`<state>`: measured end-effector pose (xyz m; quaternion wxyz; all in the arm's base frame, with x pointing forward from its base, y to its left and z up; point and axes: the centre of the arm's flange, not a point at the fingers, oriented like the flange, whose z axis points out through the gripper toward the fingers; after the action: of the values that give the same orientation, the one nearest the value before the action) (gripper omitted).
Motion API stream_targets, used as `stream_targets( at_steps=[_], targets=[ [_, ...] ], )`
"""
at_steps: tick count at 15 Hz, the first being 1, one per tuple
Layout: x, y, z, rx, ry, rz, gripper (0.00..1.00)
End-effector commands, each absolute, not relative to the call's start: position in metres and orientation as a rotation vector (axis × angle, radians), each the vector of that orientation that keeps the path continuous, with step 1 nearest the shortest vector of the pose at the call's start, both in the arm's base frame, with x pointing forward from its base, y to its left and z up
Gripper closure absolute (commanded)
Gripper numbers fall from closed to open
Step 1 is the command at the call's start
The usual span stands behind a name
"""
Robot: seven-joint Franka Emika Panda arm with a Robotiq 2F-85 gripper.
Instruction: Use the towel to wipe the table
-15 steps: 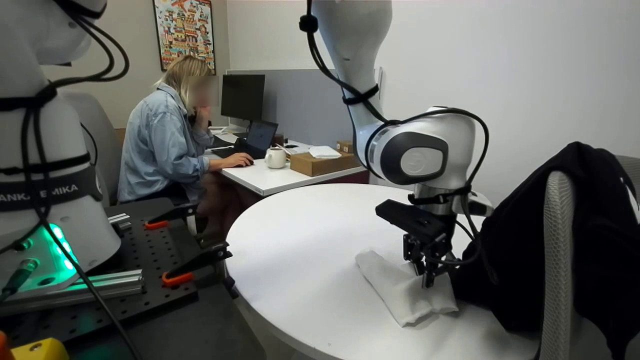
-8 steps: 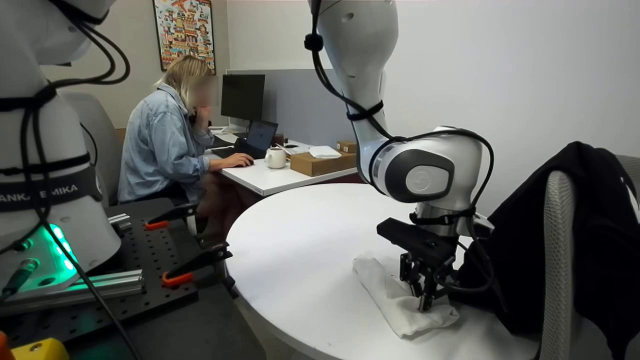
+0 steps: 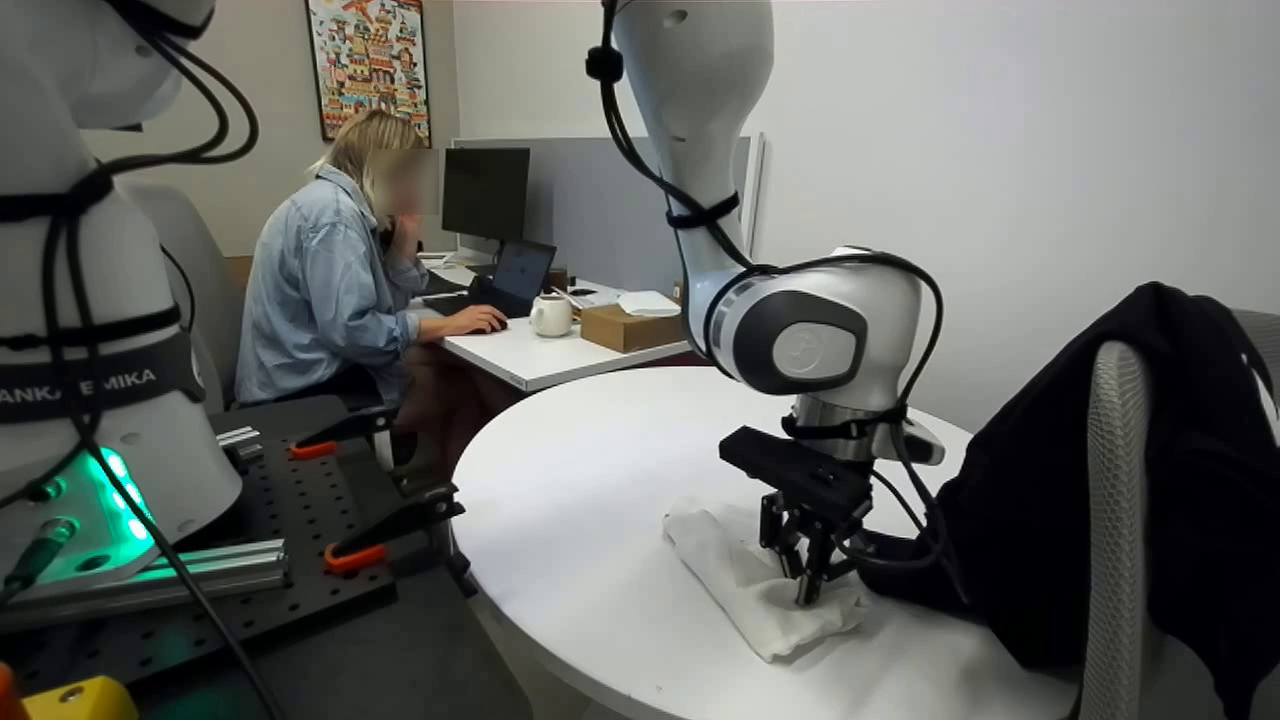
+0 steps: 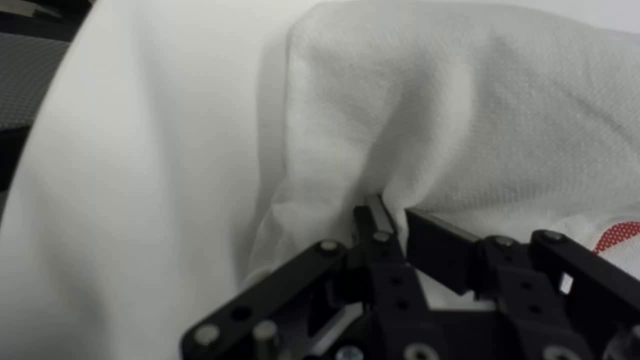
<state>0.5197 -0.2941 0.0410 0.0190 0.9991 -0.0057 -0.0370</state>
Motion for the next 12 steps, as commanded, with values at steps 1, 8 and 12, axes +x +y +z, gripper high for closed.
stream_targets(
  at_steps=[1,8,12],
  targets=[
    [0.483,-0.242,0.042,3.148,0.115,-0.091,0.98],
    [0.436,-0.170,0.038,3.173,0.311,-0.077,0.98],
    [0.422,-0.158,0.033,3.174,0.304,-0.090,0.98]
  ],
)
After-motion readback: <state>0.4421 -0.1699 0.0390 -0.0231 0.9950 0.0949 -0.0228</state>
